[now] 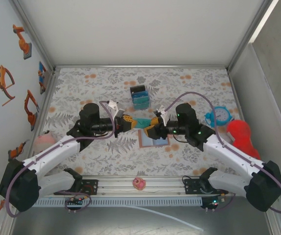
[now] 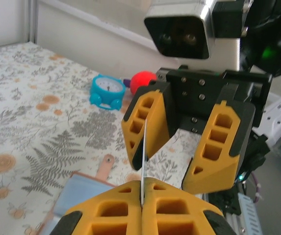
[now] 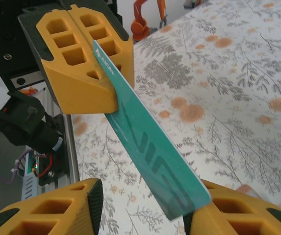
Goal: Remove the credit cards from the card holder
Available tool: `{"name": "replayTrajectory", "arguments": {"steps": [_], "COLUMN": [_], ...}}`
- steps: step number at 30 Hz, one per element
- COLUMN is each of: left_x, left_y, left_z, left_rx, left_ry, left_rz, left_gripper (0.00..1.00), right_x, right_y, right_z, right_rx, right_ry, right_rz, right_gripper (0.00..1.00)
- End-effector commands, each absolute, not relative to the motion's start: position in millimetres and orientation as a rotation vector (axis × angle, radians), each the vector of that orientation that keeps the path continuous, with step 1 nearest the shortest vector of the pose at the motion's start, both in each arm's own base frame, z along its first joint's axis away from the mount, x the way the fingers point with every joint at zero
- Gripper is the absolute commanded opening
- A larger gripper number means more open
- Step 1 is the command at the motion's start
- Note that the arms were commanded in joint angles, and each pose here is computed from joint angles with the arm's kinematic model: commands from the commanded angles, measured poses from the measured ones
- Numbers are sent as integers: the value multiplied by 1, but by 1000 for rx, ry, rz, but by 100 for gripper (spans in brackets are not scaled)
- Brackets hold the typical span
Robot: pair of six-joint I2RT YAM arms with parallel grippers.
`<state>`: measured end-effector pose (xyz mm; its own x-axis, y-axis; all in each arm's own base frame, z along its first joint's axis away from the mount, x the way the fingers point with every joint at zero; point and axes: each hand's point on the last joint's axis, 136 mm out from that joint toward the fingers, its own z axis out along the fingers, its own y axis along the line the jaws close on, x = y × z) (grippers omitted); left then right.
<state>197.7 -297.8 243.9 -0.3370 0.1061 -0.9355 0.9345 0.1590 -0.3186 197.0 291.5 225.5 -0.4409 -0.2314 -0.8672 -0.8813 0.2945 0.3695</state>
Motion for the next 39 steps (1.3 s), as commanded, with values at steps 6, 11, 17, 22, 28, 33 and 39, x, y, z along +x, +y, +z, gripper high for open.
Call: {"name": "replayTrajectory", "arguments": {"steps": [6, 11, 17, 22, 28, 33, 39], "left_x": [185, 184, 184, 182, 176, 176, 165], "left_y": [-302, -304, -302, -302, -298, -301, -312], "left_z": [276, 270, 267, 272, 275, 270, 261], "left_rx": [1011, 1013, 1032, 1080, 1303, 1456, 1651], "left_ry": [1473, 1497, 1514, 1523, 1540, 1597, 1616], "left_rz": [-1406, -1416, -1394, -1362, -1205, -1157, -1144], "left_gripper": [0, 0, 1, 48, 58, 58, 53], "right_x": [190, 187, 182, 178, 169, 165, 164], "right_y": [302, 299, 292, 289, 287, 284, 284], "right_z": [252, 262, 267, 263, 248, 241, 239], "right_rx": [-1043, -1043, -1037, -1056, -1146, -1215, -1256], "right_ry": [1703, 1647, 1618, 1648, 1736, 1802, 1833], "right_rz": [1272, 1270, 1244, 1237, 1239, 1209, 1198], "right_gripper": [38, 11, 0, 0, 0, 0, 0]}}
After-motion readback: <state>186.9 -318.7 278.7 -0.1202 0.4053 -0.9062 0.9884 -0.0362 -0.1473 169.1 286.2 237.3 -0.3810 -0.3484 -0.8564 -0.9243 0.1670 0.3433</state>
